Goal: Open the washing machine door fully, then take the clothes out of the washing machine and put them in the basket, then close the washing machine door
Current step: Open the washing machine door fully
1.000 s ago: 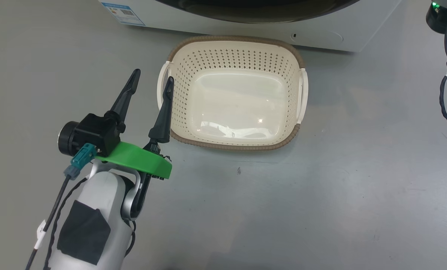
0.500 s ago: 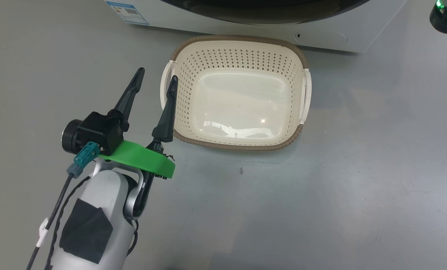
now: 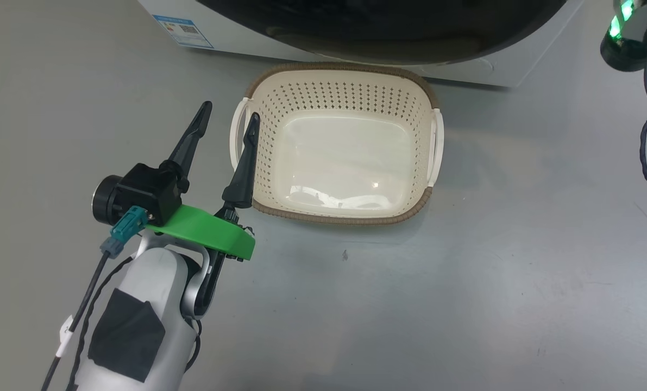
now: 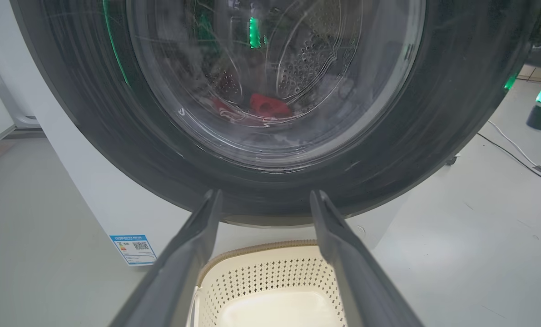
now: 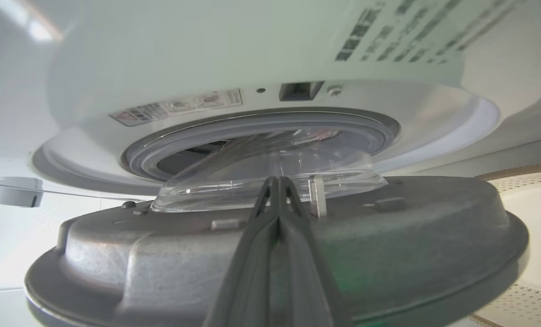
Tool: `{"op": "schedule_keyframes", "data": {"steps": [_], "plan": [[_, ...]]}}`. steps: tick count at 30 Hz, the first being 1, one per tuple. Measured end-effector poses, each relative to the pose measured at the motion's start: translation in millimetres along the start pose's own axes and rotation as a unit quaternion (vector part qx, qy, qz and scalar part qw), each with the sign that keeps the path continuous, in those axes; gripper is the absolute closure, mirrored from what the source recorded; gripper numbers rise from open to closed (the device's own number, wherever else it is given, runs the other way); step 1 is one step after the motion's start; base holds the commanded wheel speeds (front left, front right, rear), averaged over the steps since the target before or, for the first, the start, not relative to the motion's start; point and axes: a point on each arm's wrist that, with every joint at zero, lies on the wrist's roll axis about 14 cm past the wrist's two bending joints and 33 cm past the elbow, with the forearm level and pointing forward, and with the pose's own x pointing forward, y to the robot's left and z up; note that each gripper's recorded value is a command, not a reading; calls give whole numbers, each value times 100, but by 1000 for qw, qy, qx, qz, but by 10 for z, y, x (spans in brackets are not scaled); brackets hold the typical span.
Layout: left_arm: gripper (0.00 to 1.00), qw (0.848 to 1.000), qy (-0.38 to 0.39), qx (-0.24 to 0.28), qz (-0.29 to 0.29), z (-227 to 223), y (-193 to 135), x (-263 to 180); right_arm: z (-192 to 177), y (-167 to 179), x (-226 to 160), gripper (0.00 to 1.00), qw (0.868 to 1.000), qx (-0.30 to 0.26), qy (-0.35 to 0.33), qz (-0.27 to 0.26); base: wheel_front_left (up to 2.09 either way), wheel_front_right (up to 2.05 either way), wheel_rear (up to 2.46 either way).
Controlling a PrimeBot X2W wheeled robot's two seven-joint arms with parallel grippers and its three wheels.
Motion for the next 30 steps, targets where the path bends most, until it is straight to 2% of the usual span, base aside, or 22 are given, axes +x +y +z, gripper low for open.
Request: {"op": "schedule_keyframes", "data": {"steps": [18, 30], "plan": [[0, 1000, -15, 0, -8, 152, -104, -46, -615, -41, -160, 100, 995, 20, 94, 1, 0, 0, 0], [0, 1000, -10, -3, -1, 153, -103, -217, -1084, -10, -301, 100, 987, 36, 155, 10, 0, 0, 0]]}}
